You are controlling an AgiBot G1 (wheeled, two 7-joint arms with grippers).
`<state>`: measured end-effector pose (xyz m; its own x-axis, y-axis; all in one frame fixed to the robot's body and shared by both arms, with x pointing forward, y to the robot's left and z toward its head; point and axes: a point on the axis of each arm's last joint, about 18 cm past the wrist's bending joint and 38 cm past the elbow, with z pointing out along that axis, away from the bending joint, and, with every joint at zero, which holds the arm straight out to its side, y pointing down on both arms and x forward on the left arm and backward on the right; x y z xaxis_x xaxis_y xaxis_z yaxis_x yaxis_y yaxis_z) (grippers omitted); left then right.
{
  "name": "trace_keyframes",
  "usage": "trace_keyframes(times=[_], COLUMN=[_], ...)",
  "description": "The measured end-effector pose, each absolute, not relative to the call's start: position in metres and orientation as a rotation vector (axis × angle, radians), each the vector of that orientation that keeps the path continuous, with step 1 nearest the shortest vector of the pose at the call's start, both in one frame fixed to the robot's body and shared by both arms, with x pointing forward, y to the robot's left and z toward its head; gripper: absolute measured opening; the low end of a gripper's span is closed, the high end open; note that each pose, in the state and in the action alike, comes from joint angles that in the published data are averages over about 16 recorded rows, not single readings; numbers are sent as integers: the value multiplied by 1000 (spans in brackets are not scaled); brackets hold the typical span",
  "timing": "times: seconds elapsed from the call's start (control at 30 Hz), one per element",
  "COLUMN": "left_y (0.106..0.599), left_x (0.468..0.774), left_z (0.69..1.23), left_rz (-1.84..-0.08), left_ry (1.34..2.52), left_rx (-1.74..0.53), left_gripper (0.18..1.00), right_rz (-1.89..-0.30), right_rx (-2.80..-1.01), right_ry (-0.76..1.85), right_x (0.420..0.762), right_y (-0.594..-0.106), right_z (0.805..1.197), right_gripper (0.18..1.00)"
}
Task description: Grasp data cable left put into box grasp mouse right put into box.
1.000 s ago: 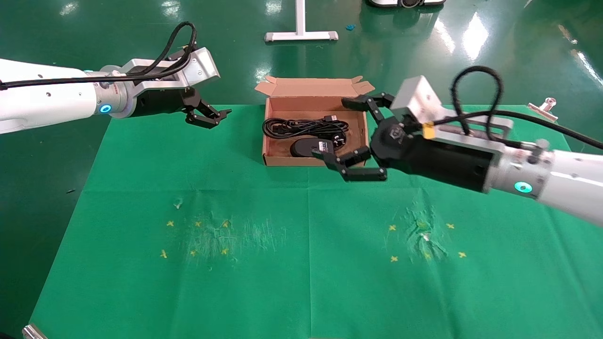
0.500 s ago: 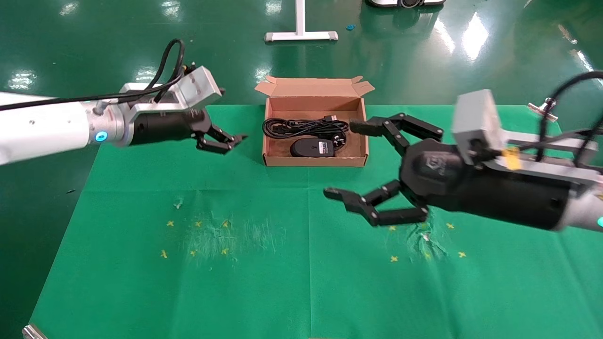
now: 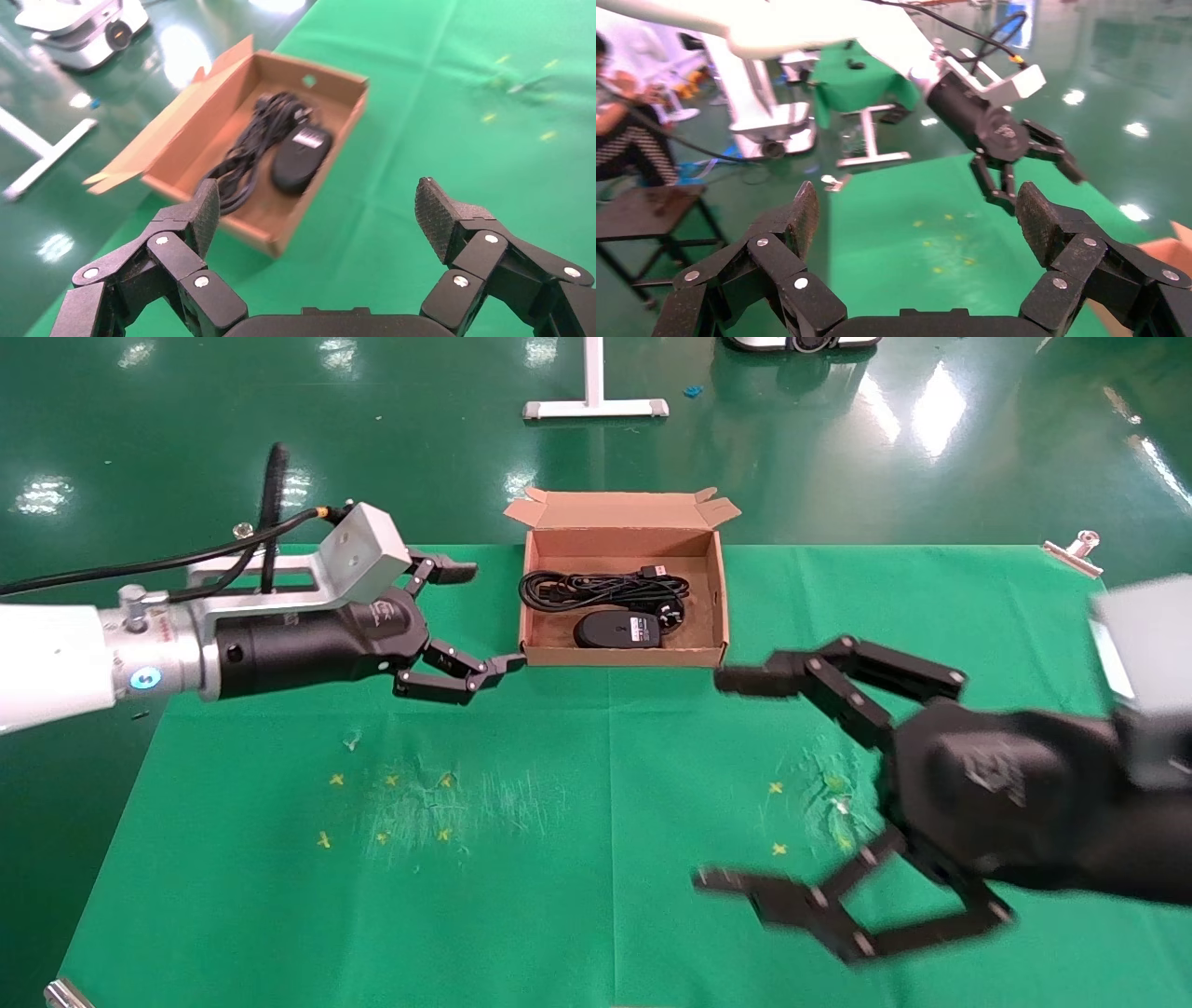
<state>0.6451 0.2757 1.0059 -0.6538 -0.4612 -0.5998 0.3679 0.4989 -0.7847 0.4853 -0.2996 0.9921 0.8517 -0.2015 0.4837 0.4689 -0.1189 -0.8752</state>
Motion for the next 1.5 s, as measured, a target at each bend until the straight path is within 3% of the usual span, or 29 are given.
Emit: trace_keyframes(times=[0.6,1.1,1.5], left_y=[286,298,301], left_x=[562,486,467], left_z=[994,992,992], left_rz=[-1597,-1779,-1812], left_ry=[1922,1923,1925], left_rx=[59,247,301], left_gripper=[1001,1001,1001], right_rz=[-552,-551,-551], right_rx=[-1596,-1596,-1595], right_ry=[-231,-231,-231], right_x=[475,475,475], right_y=[-302,-302,-302], right_z=[992,992,992], right_gripper=[1001,1001,1001])
